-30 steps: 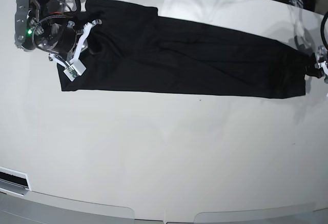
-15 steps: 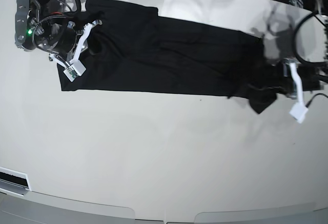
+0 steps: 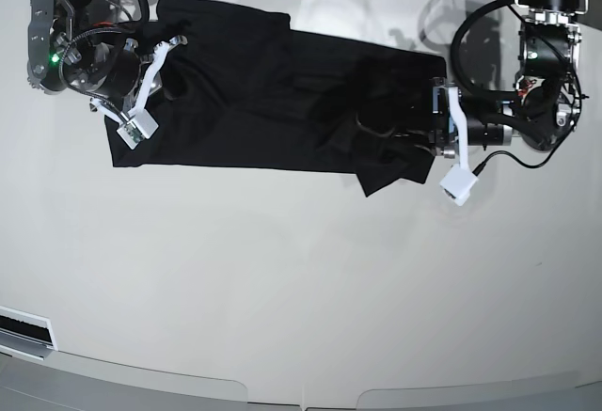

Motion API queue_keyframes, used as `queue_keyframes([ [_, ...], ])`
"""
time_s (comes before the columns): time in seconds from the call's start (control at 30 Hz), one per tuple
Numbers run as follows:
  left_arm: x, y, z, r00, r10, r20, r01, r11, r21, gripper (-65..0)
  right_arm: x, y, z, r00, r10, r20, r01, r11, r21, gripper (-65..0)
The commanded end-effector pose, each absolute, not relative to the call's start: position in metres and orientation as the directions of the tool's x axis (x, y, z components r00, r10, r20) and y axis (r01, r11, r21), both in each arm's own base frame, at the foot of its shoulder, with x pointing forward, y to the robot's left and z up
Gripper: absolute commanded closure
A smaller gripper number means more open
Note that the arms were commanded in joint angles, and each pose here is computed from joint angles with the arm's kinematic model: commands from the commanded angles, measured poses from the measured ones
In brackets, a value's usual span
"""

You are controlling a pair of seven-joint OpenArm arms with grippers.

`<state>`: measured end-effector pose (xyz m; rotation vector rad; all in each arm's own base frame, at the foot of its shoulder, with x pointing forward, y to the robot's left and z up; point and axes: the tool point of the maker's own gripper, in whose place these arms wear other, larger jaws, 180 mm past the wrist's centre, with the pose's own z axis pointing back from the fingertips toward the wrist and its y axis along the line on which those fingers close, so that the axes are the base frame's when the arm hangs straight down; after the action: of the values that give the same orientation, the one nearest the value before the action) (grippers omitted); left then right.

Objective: Layout the t-shirt on the table in an organized manner, then fold the t-shirt properly

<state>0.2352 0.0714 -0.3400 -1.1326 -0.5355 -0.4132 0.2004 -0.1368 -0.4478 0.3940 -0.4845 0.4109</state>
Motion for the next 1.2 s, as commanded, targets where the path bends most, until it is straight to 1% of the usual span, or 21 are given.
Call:
queue_keyframes([
  [0.0, 0.245, 0.071, -0.325, 0.774, -0.004, 0.633, 0.592, 0.356, -0.723, 0.0, 0.21, -0.138, -0.439, 0.787, 0.277, 0.551, -0.474, 0.844, 0.251, 0.0],
  [0.17, 0.246, 0.065, -0.323, 0.773, 0.014, 0.634, 0.592, 0.342, -0.73, 0.0, 0.209, -0.138, -0.439, 0.788, 0.28, 0.548, -0.474, 0.844, 0.251, 0.0],
  [0.2, 0.246, 0.064, -0.323, 0.773, 0.015, 0.634, 0.592, 0.341, -0.73, -4.6, 0.209, -0.138, -0.439, 0.788, 0.279, 0.548, -0.474, 0.844, 0.251, 0.0],
  [0.27, 0.246, 0.065, -0.323, 0.773, 0.014, 0.634, 0.592, 0.341, -0.73, -23.1, 0.209, -0.138, -0.439, 0.788, 0.279, 0.548, -0.474, 0.844, 0.251, 0.0],
  [0.3, 0.246, 0.065, -0.323, 0.773, 0.015, 0.634, 0.592, 0.341, -0.73, -31.4, 0.209, -0.138, -0.439, 0.789, 0.28, 0.547, -0.474, 0.844, 0.251, 0.0],
  [0.33, 0.246, 0.065, -0.323, 0.773, 0.015, 0.634, 0.592, 0.341, -0.73, -36.1, 0.209, -0.138, -0.439, 0.789, 0.28, 0.547, -0.474, 0.844, 0.251, 0.0],
  [0.37, 0.246, 0.065, -0.323, 0.773, 0.015, 0.634, 0.592, 0.341, -0.73, -37.0, 0.209, -0.138, -0.439, 0.788, 0.279, 0.548, -0.474, 0.844, 0.251, 0.0],
  [0.47, 0.246, 0.065, -0.324, 0.774, 0.012, 0.634, 0.592, 0.342, -0.73, -36.4, 0.21, -0.138, -0.439, 0.787, 0.279, 0.549, -0.474, 0.844, 0.251, 0.0],
  [0.5, 0.246, 0.065, -0.324, 0.773, 0.011, 0.634, 0.593, 0.342, -0.729, -33.3, 0.211, -0.138, -0.438, 0.785, 0.28, 0.552, -0.475, 0.844, 0.248, 0.0],
  [0.53, 0.246, 0.065, -0.324, 0.773, 0.01, 0.634, 0.593, 0.343, -0.728, -26.5, 0.213, -0.138, -0.437, 0.784, 0.279, 0.554, -0.476, 0.844, 0.248, 0.0],
  [0.57, 0.246, 0.066, -0.324, 0.773, 0.011, 0.634, 0.593, 0.344, -0.728, -16.3, 0.214, -0.139, -0.436, 0.782, 0.28, 0.557, -0.477, 0.844, 0.245, 0.0],
  [0.6, 0.246, 0.066, -0.324, 0.773, 0.012, 0.634, 0.592, 0.344, -0.728, -4.2, 0.216, -0.139, -0.435, 0.779, 0.28, 0.561, -0.478, 0.844, 0.243, 0.0],
  [0.63, 0.246, 0.066, -0.324, 0.773, 0.012, 0.634, 0.592, 0.344, -0.728, 0.0, 0.219, -0.139, -0.434, 0.776, 0.28, 0.565, -0.48, 0.844, 0.24, 0.0],
  [0.73, 0.248, 0.068, -0.323, 0.771, 0.019, 0.637, 0.592, 0.35, -0.726, 0.0, 0.227, -0.135, -0.426, 0.761, 0.26, 0.594, -0.483, 0.838, 0.252, 0.0],
  [0.83, 0.254, 0.079, -0.319, 0.76, 0.048, 0.648, 0.588, 0.375, -0.717, 0.0, 0.238, -0.13, -0.402, 0.715, 0.24, 0.656, -0.502, 0.83, 0.243, 0.0],
  [0.9, 0.263, 0.093, -0.314, 0.743, 0.084, 0.664, 0.583, 0.406, -0.704, 0.0, 0.245, -0.131, -0.382, 0.679, 0.254, 0.689, -0.519, 0.83, 0.204, 0.0],
  [1.0, 0.274, 0.123, -0.305, 0.71, 0.133, 0.691, 0.568, 0.471, -0.675, 0.0, 0.249, -0.143, -0.356, 0.643, 0.314, 0.698, -0.531, 0.84, 0.111, 0.0],
  [1.07, 0.281, 0.146, -0.3, 0.688, 0.145, 0.711, 0.556, 0.525, -0.645, 0.0, 0.249, -0.157, -0.344, 0.645, 0.335, 0.687, -0.508, 0.86, 0.057, 0.0],
  [1.1, 0.283, 0.158, -0.299, 0.681, 0.138, 0.72, 0.547, 0.558, -0.624, 0.0, 0.25, -0.169, -0.341, 0.667, 0.311, 0.677, -0.46, 0.887, 0.045, -0.7],
  [1.13, 0.286, 0.17, -0.298, 0.673, 0.129, 0.728, 0.539, 0.589, -0.602, 0.0, 0.251, -0.183, -0.341, 0.69, 0.278, 0.669, -0.401, 0.915, 0.034, -6.8],
  [1.17, 0.287, 0.181, -0.297, 0.667, 0.119, 0.735, 0.53, 0.618, -0.58, 0.0, 0.25, -0.199, -0.343, 0.716, 0.243, 0.655, -0.336, 0.942, 0.018, -14.5],
])
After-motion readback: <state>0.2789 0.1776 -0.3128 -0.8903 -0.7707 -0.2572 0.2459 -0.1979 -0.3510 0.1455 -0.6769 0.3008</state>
